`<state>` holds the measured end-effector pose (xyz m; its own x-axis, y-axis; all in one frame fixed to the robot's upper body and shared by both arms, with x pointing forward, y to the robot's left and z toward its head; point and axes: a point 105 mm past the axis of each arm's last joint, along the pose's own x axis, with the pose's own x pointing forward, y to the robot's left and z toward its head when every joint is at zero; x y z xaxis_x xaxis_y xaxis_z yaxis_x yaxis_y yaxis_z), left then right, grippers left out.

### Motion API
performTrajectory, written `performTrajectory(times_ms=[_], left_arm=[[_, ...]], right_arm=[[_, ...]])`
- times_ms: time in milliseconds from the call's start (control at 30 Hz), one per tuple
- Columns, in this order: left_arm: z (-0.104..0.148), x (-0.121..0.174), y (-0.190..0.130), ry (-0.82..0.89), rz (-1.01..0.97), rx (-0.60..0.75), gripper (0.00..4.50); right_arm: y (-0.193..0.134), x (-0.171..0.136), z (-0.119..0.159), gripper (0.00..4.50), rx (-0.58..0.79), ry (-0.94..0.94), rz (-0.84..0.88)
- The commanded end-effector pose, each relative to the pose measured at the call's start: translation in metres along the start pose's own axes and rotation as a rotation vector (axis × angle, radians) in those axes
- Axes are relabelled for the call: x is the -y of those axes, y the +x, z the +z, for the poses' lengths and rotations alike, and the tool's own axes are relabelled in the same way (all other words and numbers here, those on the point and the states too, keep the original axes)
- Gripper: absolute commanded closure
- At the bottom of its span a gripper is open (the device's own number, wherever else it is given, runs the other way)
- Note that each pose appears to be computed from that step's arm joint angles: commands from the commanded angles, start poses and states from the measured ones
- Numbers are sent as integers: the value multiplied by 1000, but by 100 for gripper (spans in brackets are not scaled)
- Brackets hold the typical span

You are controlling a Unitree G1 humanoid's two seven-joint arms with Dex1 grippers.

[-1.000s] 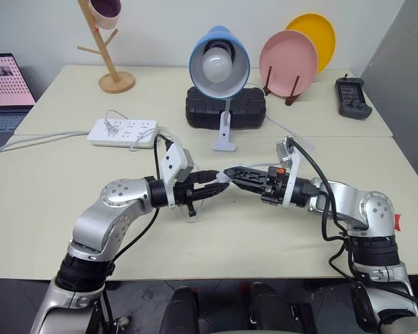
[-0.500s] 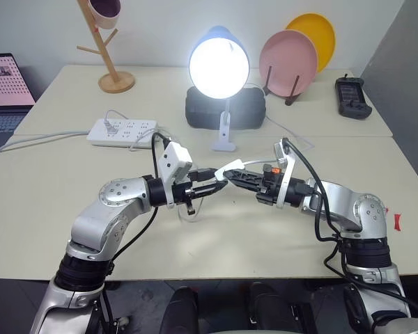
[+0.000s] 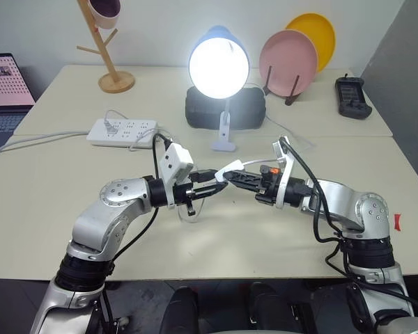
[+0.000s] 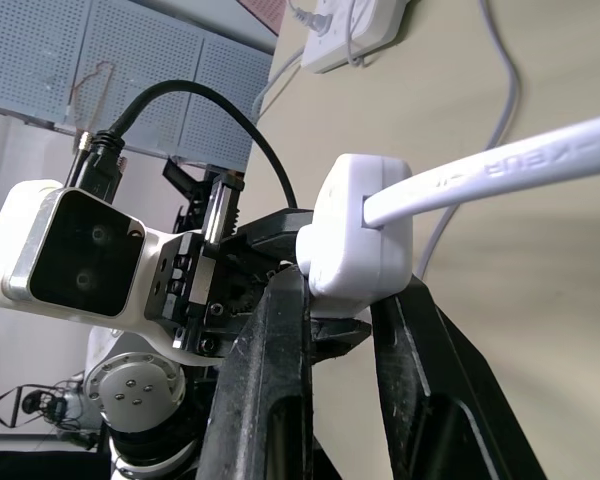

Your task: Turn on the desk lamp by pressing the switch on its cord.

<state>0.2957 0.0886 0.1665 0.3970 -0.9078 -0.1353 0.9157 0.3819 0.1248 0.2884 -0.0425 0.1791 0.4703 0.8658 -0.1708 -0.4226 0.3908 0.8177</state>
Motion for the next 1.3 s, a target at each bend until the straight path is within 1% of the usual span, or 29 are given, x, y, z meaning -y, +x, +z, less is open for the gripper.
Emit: performTrajectory(times_ms=[33, 133, 167, 267, 367, 400, 500, 533, 567, 667, 733, 833, 867, 933, 1000, 1033, 1067, 1133, 1200, 1233, 1300], left_arm=[[10, 2, 0, 49, -22, 25, 341], [10, 2, 1, 51, -27, 24, 341], [10, 1, 1, 51, -28, 24, 341], [10, 1, 2, 55, -32, 24, 341], [11, 0, 3, 59, -35, 24, 341], [11, 0, 4, 62, -37, 22, 341], [11, -3, 3, 68, -40, 15, 341], [11, -3, 3, 69, -41, 13, 341], [11, -6, 2, 76, -41, 8, 341], [10, -13, -1, 103, -65, -37, 341], [5, -15, -1, 112, -83, -67, 341], [-16, -25, 1, 144, -99, -167, 341], [-23, -28, 4, 157, -107, -197, 341], [-28, -28, 8, 151, -135, -214, 341], [-28, -28, 13, 140, -168, -201, 273], [-27, -28, 15, 140, -179, -194, 267], [-25, -28, 15, 137, -192, -191, 249], [-22, -28, 13, 134, -204, -192, 209], [-16, -30, 9, 138, -209, -190, 160], [-11, -31, 6, 133, -210, -184, 139], [7, -34, -8, 122, -203, -162, 102]], right_arm=[[-4, -9, 7, 368, 35, -17, 18], [-5, -12, 6, 316, 41, -15, 49], [-5, -13, 6, 282, 40, -17, 55], [-8, -16, 5, 221, 39, -29, 81], [-13, -16, -2, 149, 14, -56, 99], [-19, -14, -5, 126, -1, -74, 103], [-32, -8, -8, 35, -16, -94, 102], [-35, -7, -7, 14, -16, -95, 103], [-44, -5, -7, 2, -32, -124, 100], [-70, -4, -7, 2, -113, -238, 56], [-77, -8, -2, 2, -127, -286, 53], [-79, -23, 16, 2, -96, -497, 33], [-78, -25, 22, 2, -74, -546, 22], [-75, -25, 26, 2, -60, -585, 16], [-73, -23, 27, 0, -52, -619, 1], [-71, -21, 28, 0, -48, -634, -6], [-71, -20, 30, 0, -38, -636, -12], [-70, -18, 32, 0, -28, -637, -15], [-72, -14, 34, 0, -32, -668, -36], [-73, -12, 35, 0, -34, -683, -47], [-78, -6, 41, 0, -39, -724, -77]])
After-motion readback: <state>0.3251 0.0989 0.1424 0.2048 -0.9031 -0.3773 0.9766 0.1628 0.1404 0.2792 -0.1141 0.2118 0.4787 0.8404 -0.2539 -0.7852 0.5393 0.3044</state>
